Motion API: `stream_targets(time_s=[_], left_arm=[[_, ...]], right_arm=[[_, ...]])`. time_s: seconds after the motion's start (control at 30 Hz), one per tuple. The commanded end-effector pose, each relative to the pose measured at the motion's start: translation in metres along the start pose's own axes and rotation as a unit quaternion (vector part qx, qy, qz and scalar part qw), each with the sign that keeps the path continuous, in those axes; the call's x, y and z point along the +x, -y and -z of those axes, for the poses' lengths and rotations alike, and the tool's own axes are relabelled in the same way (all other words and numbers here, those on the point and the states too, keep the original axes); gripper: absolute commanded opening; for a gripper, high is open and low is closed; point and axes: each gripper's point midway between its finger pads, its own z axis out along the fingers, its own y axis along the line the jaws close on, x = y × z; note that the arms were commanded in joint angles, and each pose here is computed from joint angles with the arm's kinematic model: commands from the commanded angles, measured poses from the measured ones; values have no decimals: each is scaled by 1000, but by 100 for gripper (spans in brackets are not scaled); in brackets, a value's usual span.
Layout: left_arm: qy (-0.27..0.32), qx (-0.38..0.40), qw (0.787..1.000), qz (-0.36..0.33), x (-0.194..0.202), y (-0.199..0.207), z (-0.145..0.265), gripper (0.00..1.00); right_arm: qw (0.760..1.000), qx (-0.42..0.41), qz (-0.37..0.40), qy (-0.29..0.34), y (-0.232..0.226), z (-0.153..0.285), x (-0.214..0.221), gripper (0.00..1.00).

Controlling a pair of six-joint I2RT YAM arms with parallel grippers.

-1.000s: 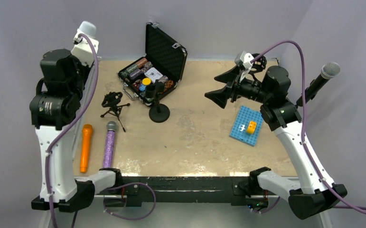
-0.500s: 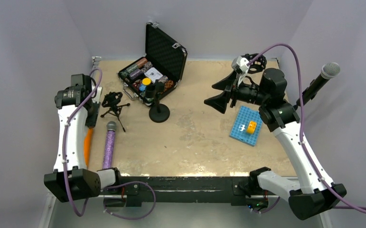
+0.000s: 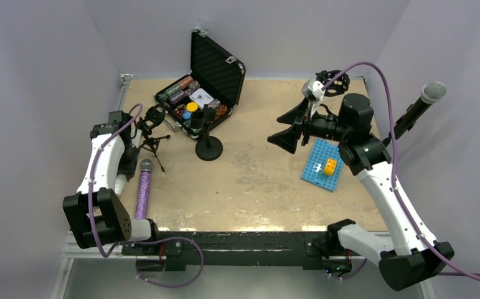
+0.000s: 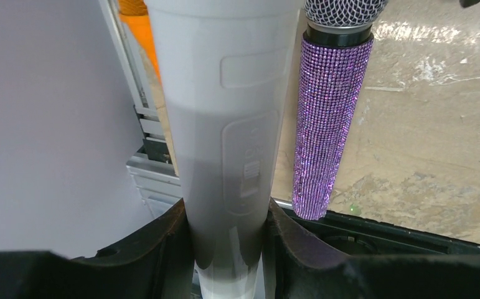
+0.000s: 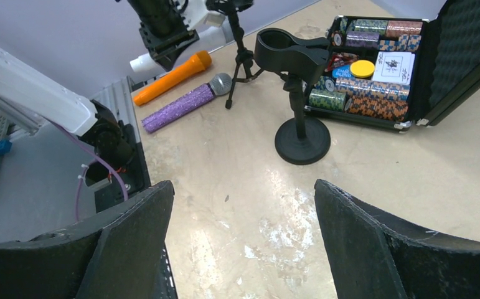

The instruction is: Remove the microphone from the stand

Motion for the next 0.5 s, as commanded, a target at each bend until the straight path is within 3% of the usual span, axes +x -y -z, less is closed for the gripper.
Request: stream_targets(time_s=[0.0,0.33,0.47], left_arm=[[-11,-22,1000,-3,5,-2,-22,0],[-22,-37,999,10,17,-6,-29,0],[-27,-80,996,-8,23,-21,-31,0]], right_arm=[[1000,-12,5,5,-5,2,-6,87],[999,-27,-20,-5,0,-8,-9,86],[999,-28,-21,-3,0,-9,-9,86]])
